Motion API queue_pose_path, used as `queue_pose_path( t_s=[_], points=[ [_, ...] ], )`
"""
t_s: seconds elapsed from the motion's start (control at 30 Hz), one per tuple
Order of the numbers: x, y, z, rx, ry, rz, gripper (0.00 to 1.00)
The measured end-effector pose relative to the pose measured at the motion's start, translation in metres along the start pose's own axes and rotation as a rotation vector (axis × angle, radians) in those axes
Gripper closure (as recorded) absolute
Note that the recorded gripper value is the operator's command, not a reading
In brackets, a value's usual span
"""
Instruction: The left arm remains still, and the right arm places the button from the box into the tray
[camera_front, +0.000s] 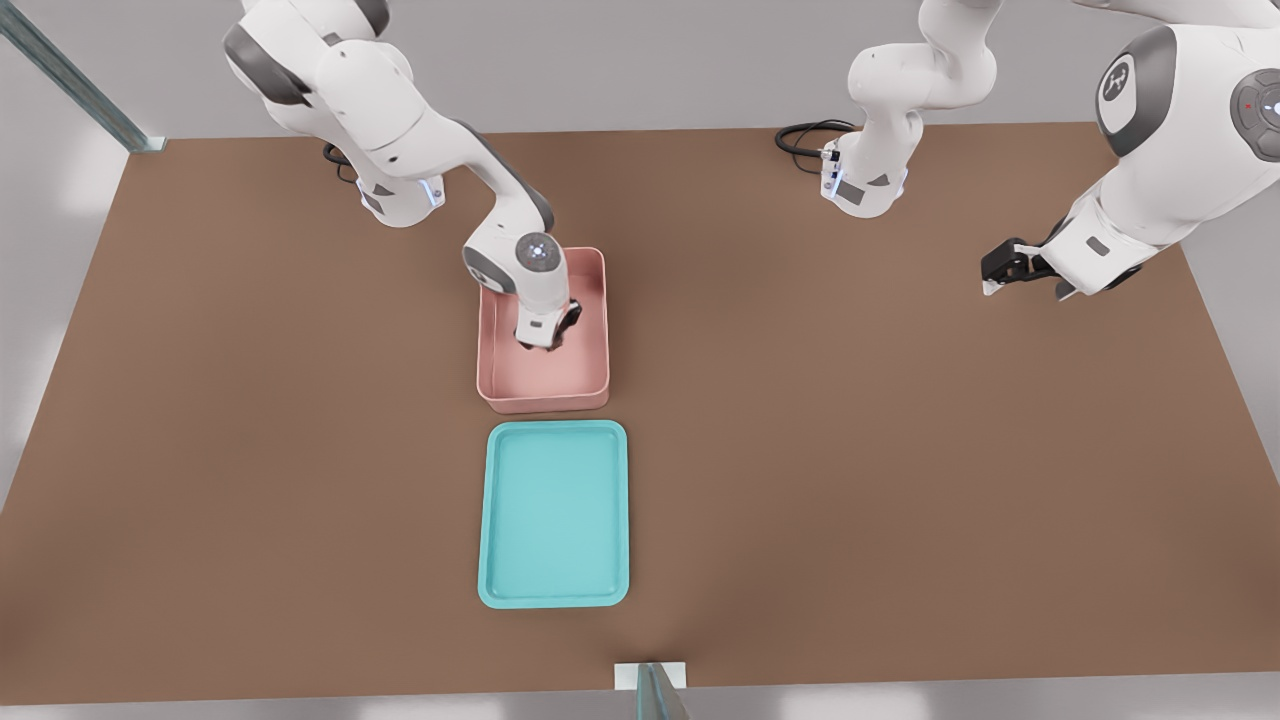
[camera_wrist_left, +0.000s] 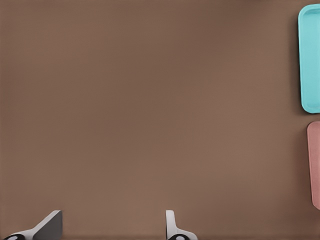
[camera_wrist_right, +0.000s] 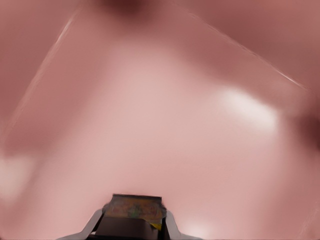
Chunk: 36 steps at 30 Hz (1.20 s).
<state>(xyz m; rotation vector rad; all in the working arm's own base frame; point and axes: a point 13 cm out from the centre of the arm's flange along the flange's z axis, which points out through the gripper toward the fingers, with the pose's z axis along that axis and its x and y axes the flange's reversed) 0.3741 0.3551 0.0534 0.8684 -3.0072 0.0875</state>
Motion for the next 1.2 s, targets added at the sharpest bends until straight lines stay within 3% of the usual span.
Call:
queue_pose_path(
  t_s=[0.13, 0.23, 0.33, 0.4, 0.5, 0.53, 0.57, 0.8, 0.9, 0.97, 1.07, 1.2],
  points=[
    [-0.069, -0.025, -0.098, 0.035, -0.145, 0.047, 0.71],
    [-0.142, -0.057, -0.156, -0.006, -0.207, 0.159, 0.71],
    [-0.241, -0.100, -0.126, -0.082, -0.226, 0.273, 0.71],
    [-0.257, -0.116, -0.079, -0.076, -0.208, 0.296, 0.70],
    [-0.258, -0.122, -0.046, -0.065, -0.199, 0.291, 0.68],
    [-0.259, -0.122, -0.044, -0.065, -0.202, 0.287, 0.45],
    [-0.259, -0.123, -0.041, -0.061, -0.204, 0.284, 0.00],
    [-0.256, -0.128, -0.065, -0.044, -0.231, 0.290, 0.00],
    [-0.236, -0.180, -0.212, -0.053, -0.301, 0.391, 0.00],
    [-0.193, -0.277, -0.306, -0.015, -0.323, 0.526, 0.00],
    [-0.139, -0.353, -0.378, 0.006, -0.285, 0.621, 0.00],
    [-0.109, -0.358, -0.384, 0.002, -0.167, 0.587, 0.00]
  ],
)
